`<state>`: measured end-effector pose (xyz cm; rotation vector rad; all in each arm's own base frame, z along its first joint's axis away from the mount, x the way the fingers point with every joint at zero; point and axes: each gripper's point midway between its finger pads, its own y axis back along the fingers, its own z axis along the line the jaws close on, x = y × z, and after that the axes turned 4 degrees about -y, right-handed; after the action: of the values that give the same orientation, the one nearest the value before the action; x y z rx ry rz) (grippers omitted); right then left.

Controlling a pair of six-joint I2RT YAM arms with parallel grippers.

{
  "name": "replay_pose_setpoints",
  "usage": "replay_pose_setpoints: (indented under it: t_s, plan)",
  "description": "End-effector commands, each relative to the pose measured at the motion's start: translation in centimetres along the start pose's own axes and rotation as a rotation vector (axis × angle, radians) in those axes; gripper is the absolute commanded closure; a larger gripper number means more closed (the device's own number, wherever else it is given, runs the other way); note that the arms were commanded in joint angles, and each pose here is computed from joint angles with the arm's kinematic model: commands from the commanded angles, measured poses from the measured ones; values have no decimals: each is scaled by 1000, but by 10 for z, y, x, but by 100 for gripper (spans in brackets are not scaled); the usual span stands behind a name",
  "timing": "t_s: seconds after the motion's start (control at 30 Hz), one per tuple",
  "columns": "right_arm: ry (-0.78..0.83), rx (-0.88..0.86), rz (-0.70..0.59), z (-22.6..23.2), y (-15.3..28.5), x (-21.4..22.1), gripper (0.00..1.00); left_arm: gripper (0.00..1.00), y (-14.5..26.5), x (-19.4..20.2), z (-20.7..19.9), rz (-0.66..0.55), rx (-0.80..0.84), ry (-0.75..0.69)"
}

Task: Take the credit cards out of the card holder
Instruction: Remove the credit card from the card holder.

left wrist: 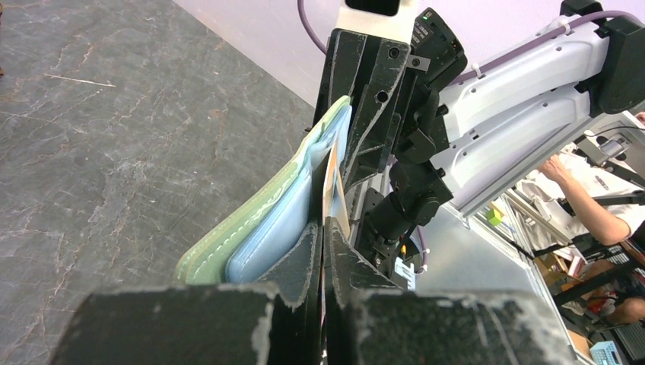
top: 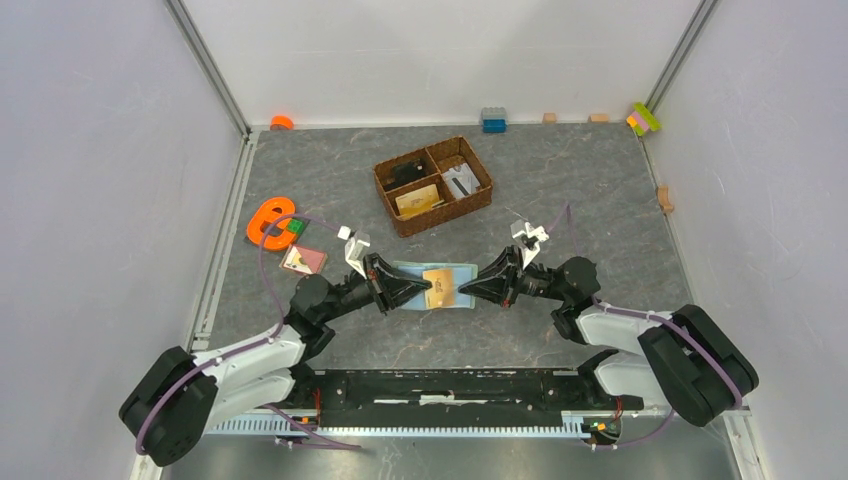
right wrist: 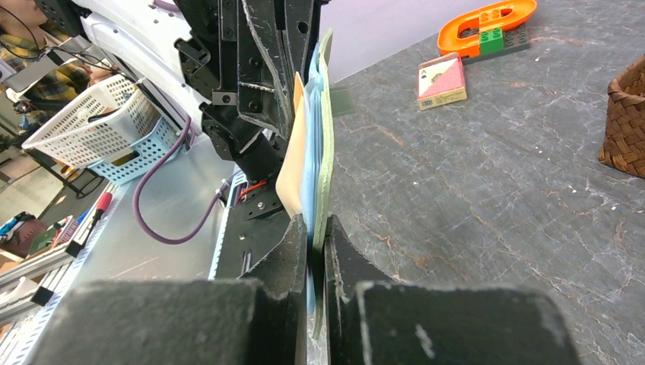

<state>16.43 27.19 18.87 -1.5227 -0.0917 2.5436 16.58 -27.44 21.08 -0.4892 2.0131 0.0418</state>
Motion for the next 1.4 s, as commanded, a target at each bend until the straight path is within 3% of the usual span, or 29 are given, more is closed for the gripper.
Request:
replay_pose_setpoints:
  t_s: [0.0,0.4,0.73,0.97,1.13,1.37]
  plan:
    - [54,-53,-7,12,0,-6,96,98,2,-14,12,-66,-66,-11]
    - [60,112,-3,-26,6,-4,100,98,12,-18,28,-98,-162,-48]
    - [130,430,13,-77,26,-4,100,98,15,-20,39,-107,-226,-77]
    - [195,653,-3,-104,53,-13,100,98,18,-31,74,-118,-408,-164]
    - [221,719,-41,-106,64,-19,100,98,11,-49,94,-116,-514,-240]
    - [253,823,-89,-112,82,-28,100,98,-2,-66,131,-26,-688,-330]
